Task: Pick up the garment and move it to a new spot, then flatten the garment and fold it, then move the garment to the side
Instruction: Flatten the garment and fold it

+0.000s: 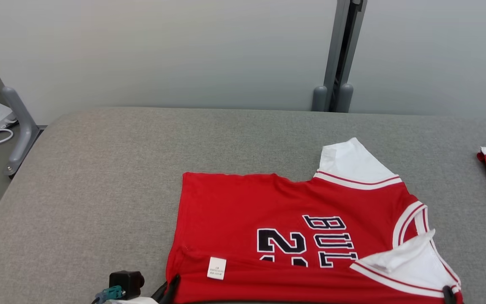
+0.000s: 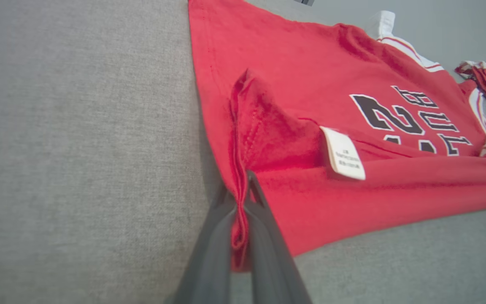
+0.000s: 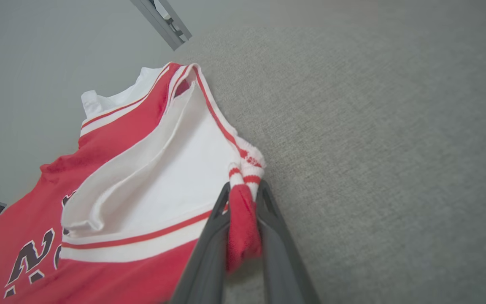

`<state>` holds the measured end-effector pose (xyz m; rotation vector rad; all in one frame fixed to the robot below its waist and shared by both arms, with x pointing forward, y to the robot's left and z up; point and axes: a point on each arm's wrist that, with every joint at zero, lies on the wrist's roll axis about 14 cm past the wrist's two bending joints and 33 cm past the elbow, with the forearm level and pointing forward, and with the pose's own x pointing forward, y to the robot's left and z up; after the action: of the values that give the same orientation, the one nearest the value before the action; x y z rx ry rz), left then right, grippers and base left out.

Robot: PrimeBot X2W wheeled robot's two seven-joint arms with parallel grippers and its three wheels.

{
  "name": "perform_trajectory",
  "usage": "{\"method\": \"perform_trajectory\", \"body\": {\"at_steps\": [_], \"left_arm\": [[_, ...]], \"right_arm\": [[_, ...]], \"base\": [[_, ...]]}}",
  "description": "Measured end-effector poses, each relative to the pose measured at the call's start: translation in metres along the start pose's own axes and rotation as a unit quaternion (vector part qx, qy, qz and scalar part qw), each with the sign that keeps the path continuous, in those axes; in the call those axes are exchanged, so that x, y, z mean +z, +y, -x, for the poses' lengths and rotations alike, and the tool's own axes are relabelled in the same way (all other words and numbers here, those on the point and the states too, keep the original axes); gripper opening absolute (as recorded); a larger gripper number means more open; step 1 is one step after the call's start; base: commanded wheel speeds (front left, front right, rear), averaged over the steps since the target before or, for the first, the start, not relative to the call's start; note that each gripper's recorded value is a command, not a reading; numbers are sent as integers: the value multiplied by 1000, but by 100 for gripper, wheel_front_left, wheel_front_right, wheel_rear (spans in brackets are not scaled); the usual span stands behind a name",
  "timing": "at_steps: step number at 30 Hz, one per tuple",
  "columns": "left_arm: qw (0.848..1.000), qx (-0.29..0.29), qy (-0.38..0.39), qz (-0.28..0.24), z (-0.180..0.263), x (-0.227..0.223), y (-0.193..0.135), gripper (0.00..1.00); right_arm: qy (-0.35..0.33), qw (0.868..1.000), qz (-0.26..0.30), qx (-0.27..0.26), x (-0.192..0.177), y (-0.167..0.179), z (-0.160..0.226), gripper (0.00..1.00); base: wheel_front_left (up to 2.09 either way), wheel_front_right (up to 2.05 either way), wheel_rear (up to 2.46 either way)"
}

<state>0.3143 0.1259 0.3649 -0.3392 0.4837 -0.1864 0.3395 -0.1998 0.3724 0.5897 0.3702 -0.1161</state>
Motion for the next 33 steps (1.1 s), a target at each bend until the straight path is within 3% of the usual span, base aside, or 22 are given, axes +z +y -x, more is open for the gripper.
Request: {"method": "perform_trajectory", "body": {"at_steps": [13,14,15,16,17,24,30,33], "left_arm": [[1000,14,25,9,12,-15,11,0],[999,14,29,9,12,-17,11,20],[999,14,32,9,13,-18,11,45],[999,14,33,8,13,-18,12,83],[999,15,33,8,13,-19,13,100],[998,62,-27,20,13,18,43,100],[991,64,-116,29,8,76,42,100],[982,64,-175,28,10,111,37,100]], "right_arm": [[25,1000,-15,-3,-26,2,16,0],[24,999,-23,-4,-25,2,15,7],[19,999,-26,-3,-22,3,14,69],[15,999,-30,-3,-20,4,13,100],[15,999,-34,-3,-18,4,13,100],[-44,999,-3,17,25,9,3,100],[-98,992,50,59,65,35,-8,100],[-142,982,73,98,93,65,-12,100]], "base": [[0,0,0],[0,0,0],[0,0,0],[0,0,0],[0,0,0],[0,0,0],[0,0,0],[0,0,0]]}}
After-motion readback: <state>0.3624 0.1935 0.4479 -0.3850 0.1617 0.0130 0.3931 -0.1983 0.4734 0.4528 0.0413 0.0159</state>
